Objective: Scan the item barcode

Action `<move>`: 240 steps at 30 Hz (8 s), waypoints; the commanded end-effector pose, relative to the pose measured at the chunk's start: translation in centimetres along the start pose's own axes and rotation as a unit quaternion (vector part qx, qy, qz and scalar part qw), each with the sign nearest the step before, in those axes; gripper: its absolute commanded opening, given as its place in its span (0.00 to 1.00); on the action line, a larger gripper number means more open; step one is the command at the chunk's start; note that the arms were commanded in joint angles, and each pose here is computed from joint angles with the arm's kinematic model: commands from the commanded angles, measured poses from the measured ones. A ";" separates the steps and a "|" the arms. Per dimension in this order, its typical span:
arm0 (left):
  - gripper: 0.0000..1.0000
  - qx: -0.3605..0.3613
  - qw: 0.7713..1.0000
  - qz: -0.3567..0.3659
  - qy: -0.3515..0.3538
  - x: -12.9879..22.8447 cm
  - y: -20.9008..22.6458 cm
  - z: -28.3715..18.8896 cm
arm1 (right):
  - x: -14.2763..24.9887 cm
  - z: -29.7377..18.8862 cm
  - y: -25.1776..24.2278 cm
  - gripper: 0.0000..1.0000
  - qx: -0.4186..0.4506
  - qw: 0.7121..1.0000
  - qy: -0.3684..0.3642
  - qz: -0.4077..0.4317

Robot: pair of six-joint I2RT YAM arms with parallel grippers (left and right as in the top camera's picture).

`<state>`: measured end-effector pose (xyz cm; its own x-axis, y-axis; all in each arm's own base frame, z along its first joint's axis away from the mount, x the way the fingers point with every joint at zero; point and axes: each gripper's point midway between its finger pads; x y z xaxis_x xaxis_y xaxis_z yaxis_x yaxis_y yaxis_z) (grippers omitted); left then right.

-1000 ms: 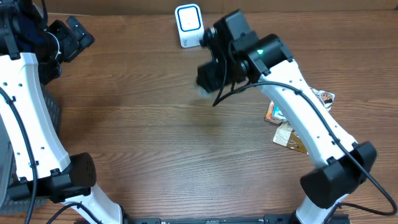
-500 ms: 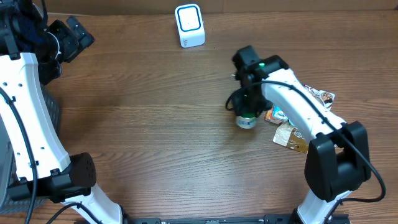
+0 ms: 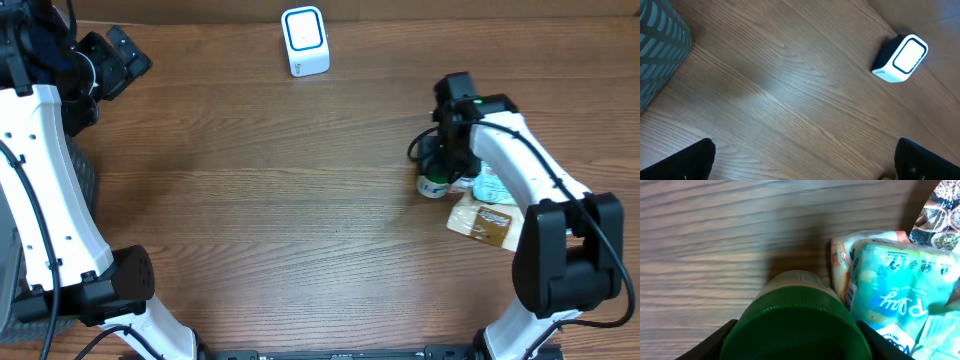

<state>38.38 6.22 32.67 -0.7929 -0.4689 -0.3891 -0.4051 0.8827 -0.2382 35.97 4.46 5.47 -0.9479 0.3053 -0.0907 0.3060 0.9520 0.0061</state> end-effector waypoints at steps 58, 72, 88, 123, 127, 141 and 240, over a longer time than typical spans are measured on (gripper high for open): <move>0.99 -0.004 1.000 0.007 -0.003 -0.1 0.1 -0.1 | 14.2 -36.2 -9.0 1.00 -0.182 0.906 -0.378 0.054; 1.00 -0.004 1.000 0.007 -0.003 -0.1 0.1 -0.1 | 10.3 -31.3 -7.3 1.00 -0.255 0.805 -0.532 0.055; 1.00 -0.004 1.000 0.007 -0.003 -0.1 0.1 -0.1 | 8.6 -20.2 -5.6 1.00 -0.317 0.700 -0.639 0.042; 1.00 -0.004 1.000 0.007 -0.003 -0.1 0.1 -0.1 | 9.2 -12.4 -5.3 1.00 -0.304 0.744 -0.594 0.038; 0.99 -0.004 1.000 0.007 -0.003 -0.1 0.1 -0.1 | 9.2 -12.4 -5.3 1.00 -0.304 0.744 -0.594 0.038; 0.99 -0.001 1.000 0.009 -0.008 0.0 -0.1 -0.5 | 9.2 -12.4 -5.3 1.00 -0.304 0.744 -0.594 0.038; 1.00 0.063 0.756 0.430 -0.490 21.4 2.4 8.6 | 9.2 -12.4 -5.3 1.00 -0.304 0.744 -0.594 0.038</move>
<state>24.40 -1.66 16.22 -0.0124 0.4003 -0.9163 0.1509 0.9066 0.3940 24.53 2.46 17.05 -0.0773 0.4634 -0.8828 -0.0790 0.8798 0.4687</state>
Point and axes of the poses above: each gripper's point midway between its finger pads, its own z axis out along the fingers, its own y axis along the line the jaws close on, x = y × z, and after that the axes turned 13 degrees about z, right-handed
